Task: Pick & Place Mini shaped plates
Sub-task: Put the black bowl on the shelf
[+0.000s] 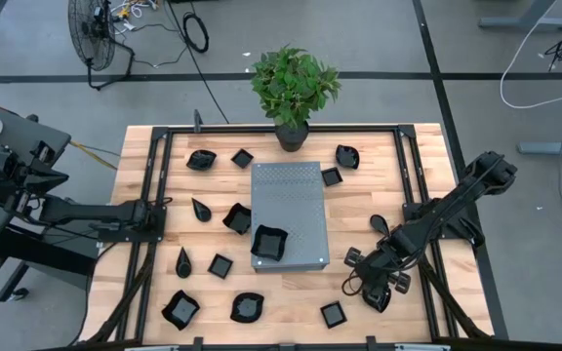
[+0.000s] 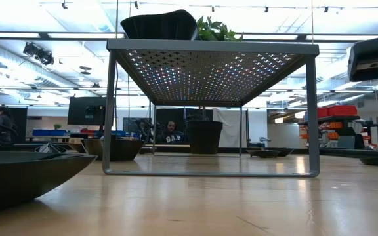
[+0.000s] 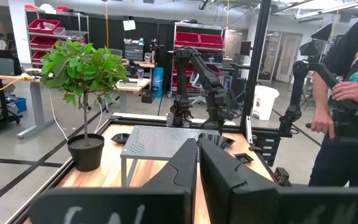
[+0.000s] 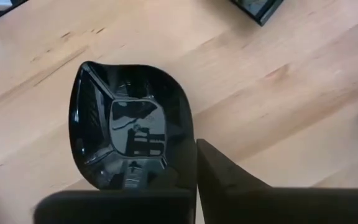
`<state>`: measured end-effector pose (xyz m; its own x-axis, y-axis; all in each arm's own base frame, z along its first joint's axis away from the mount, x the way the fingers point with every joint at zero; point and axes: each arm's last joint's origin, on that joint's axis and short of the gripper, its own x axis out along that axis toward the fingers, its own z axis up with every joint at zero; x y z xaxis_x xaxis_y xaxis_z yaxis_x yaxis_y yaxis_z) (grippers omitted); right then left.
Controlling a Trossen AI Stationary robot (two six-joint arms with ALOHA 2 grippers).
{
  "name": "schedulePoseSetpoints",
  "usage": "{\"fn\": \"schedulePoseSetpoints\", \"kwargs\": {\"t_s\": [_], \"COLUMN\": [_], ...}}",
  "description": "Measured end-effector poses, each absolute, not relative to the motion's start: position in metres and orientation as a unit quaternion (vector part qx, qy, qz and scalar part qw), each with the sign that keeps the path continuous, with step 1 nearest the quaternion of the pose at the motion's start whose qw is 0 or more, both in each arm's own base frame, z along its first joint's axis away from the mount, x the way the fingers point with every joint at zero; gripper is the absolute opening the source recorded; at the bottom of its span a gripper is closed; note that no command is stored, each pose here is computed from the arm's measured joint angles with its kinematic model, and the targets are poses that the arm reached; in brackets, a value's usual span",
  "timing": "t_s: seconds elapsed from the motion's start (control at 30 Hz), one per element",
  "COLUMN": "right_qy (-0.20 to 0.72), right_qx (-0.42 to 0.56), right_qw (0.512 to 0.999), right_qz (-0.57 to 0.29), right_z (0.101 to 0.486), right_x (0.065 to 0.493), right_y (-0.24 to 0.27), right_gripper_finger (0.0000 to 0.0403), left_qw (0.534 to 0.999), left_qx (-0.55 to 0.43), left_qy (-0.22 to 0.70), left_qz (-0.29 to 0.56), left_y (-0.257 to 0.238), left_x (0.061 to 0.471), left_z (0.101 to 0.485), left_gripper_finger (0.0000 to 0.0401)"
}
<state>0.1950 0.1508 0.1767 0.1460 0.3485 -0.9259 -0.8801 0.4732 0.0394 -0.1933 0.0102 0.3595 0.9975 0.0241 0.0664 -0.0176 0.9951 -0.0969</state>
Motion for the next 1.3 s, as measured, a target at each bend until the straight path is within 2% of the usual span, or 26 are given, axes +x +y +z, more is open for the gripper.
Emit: {"fn": "schedulePoseSetpoints", "kwargs": {"t_s": [0.23, 0.53, 0.67, 0.83, 1.3], "right_qy": [0.472, 0.448, 0.440, 0.427, 0.436], "right_qx": [-0.272, -0.292, -0.313, -0.348, -0.335], "right_qw": [0.714, 0.713, 0.701, 0.677, 0.671], "right_qz": [0.439, 0.454, 0.466, 0.488, 0.497], "right_z": [0.177, 0.173, 0.170, 0.163, 0.155], "right_x": [0.198, 0.203, 0.204, 0.205, 0.207], "right_y": [0.153, 0.157, 0.157, 0.159, 0.161], "right_gripper_finger": [0.0034, 0.0114, 0.0137, 0.0141, 0.0111], "left_qw": [0.998, 0.998, 0.998, 0.998, 0.998], "left_qx": [-0.048, -0.048, -0.048, -0.048, -0.048], "left_qy": [-0.034, -0.034, -0.034, -0.034, -0.034], "left_qz": [0.010, 0.010, 0.010, 0.010, 0.010], "left_y": [0.010, 0.010, 0.010, 0.010, 0.010], "left_x": [-0.193, -0.193, -0.193, -0.193, -0.193], "left_z": [0.360, 0.359, 0.359, 0.359, 0.360], "left_gripper_finger": [0.0023, 0.0023, 0.0023, 0.0023, 0.0023]}}
